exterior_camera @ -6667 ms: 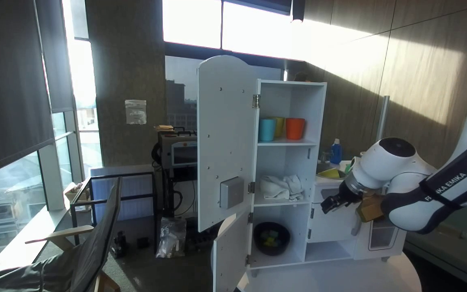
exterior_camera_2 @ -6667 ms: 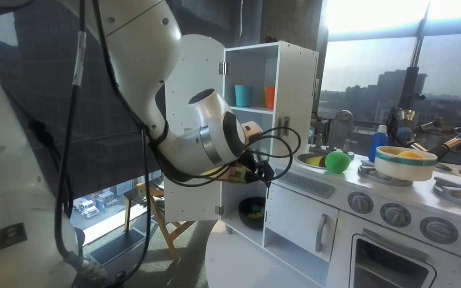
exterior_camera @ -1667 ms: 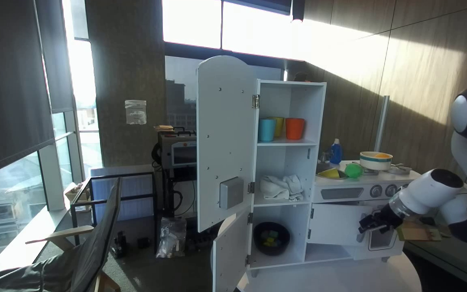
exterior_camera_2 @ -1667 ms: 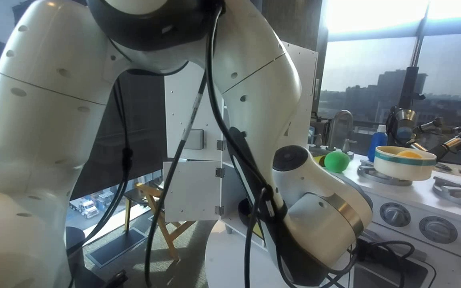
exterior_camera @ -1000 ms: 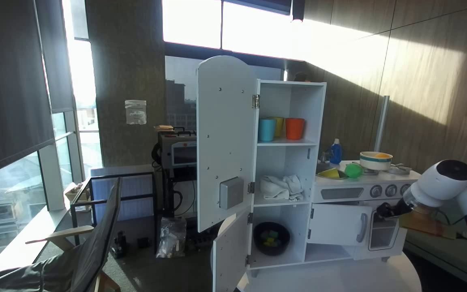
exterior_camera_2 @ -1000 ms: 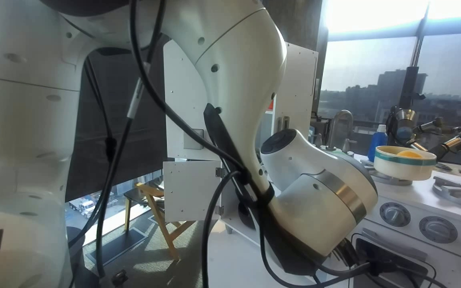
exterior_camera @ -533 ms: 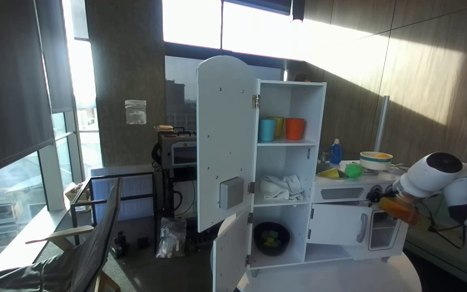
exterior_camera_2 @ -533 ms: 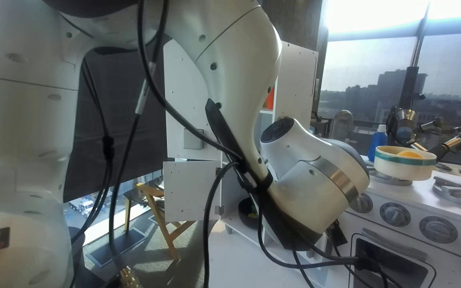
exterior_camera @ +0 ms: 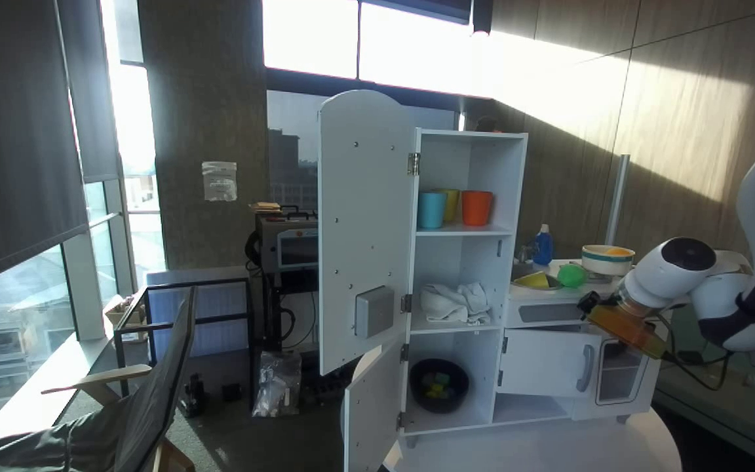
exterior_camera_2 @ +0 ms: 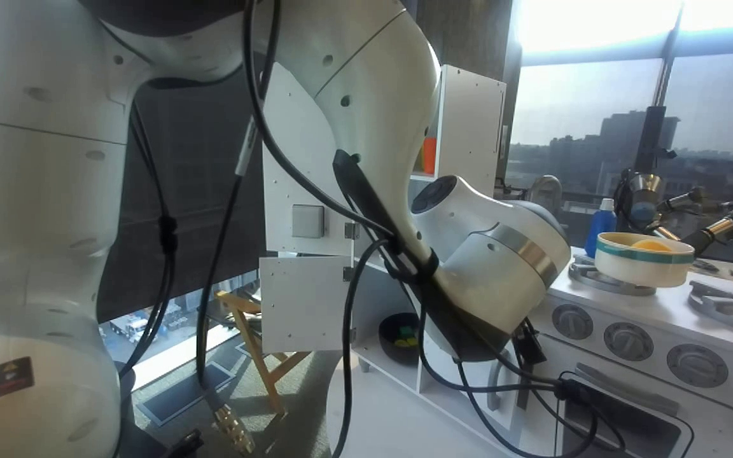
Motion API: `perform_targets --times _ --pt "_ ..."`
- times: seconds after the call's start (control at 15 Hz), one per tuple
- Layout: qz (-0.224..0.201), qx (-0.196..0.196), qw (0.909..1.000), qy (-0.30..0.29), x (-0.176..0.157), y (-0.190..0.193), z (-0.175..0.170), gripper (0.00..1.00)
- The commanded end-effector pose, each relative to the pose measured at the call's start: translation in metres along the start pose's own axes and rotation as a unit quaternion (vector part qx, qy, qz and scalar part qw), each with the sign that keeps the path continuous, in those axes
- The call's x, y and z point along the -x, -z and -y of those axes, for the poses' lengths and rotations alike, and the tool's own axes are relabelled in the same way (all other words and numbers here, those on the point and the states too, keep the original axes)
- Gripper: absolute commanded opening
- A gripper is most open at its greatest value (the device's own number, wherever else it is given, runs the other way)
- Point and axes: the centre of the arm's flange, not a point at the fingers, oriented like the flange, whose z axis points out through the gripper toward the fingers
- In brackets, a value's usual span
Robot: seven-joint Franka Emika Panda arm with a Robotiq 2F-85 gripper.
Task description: Open the cabinets
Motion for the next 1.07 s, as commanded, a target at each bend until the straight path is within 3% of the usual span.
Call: perform_targets --times 0.0,0.27,0.47,0.73,1.0 --pt "0.012 0.027 0.9993 -0.023 -0.035 -0.005 0.027 1.00" --pt "0.023 0.042 0.9981 -0.038 -0.025 -0.019 0.016 1.00" --pt "0.040 0.047 0.9975 -0.034 -0.006 -0.005 0.010 1.00" --pt "0.093 0.046 0.9946 0.003 0.020 0.021 -0.002 1.00" --pt "0.089 0.067 0.9923 0.054 0.048 0.052 -0.013 1.00"
